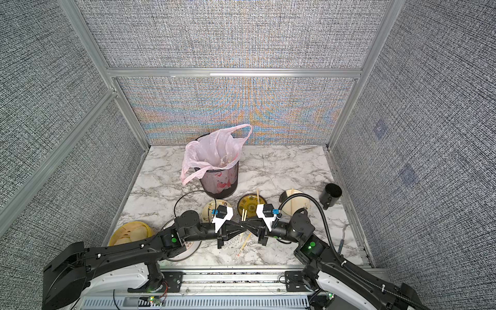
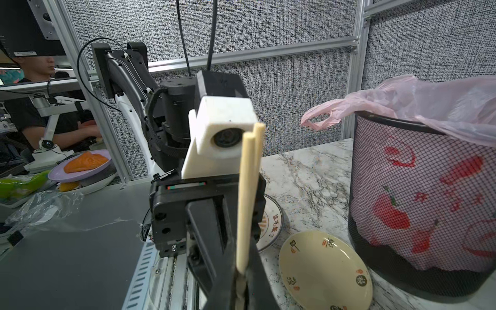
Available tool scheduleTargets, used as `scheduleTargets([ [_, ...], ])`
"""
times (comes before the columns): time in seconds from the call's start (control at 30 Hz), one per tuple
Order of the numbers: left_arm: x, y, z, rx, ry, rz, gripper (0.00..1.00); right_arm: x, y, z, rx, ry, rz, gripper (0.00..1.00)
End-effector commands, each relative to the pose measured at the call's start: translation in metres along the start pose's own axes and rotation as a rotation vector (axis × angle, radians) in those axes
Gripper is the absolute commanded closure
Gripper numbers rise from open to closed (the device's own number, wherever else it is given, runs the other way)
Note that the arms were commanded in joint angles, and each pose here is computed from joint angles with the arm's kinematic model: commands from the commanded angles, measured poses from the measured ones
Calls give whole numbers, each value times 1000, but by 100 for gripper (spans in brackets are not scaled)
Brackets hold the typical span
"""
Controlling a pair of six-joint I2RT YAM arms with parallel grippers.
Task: Remove the packaging of disposable chopsticks
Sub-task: Remove the packet bag from the disposable chopsticks.
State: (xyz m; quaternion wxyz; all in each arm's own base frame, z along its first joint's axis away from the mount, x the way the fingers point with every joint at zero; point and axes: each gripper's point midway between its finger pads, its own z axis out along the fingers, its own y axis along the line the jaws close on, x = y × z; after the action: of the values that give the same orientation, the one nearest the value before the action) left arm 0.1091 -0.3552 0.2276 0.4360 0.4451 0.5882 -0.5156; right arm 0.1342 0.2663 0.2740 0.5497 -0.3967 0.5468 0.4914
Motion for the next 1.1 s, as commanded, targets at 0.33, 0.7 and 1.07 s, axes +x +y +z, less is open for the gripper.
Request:
scheduleTargets([
  [0.33,20,8,11,-2,44,-46,86,-25,-2,2,9,-54,-56,100],
  [0.7,33,11,6,-24,59,-61,97,-31,-7,1,28,-65,-54,100],
  [1.07,59,15,9,-26,112,-109,91,-58,-7,0,32,-104,-77,100],
])
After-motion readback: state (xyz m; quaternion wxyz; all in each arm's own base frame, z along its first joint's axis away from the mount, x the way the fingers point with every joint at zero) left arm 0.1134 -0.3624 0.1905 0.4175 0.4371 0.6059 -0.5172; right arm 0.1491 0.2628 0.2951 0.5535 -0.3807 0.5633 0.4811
